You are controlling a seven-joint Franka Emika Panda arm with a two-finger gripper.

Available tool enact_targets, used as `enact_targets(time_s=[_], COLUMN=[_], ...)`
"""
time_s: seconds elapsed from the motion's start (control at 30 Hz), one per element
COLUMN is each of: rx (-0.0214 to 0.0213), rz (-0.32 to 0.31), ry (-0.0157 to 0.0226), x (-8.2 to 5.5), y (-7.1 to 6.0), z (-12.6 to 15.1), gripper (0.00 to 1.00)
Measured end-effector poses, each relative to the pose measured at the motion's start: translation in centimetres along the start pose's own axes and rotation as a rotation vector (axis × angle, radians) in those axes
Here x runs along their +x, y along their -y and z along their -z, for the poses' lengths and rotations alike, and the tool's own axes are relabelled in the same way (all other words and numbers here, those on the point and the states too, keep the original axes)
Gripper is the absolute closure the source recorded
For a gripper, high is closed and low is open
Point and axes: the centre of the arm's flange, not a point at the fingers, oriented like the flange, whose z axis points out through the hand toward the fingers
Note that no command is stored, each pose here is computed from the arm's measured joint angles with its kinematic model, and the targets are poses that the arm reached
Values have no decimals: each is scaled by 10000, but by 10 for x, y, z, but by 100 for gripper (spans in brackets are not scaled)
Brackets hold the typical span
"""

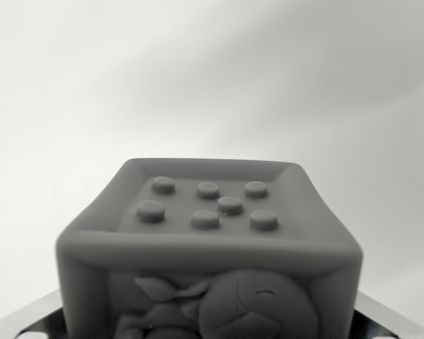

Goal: Destack cube

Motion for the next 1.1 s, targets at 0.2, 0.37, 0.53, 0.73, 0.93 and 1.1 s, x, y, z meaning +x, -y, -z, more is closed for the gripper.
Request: enact_targets(time_s=[0.2, 0.37, 0.53, 0.73, 0.93, 1.1], rx=[2, 1, -1, -5, -8, -9], rz=[-85, -153, -217, -299, -375, -433], ry=[-1, 1, -1, -3, -2, -4], x=[11, 20, 29, 41, 52, 60], y=[-2, -4, -6, -8, -10, -11], z=[1, 1, 2, 3, 3, 4], gripper=[100, 100, 100, 100, 100, 100])
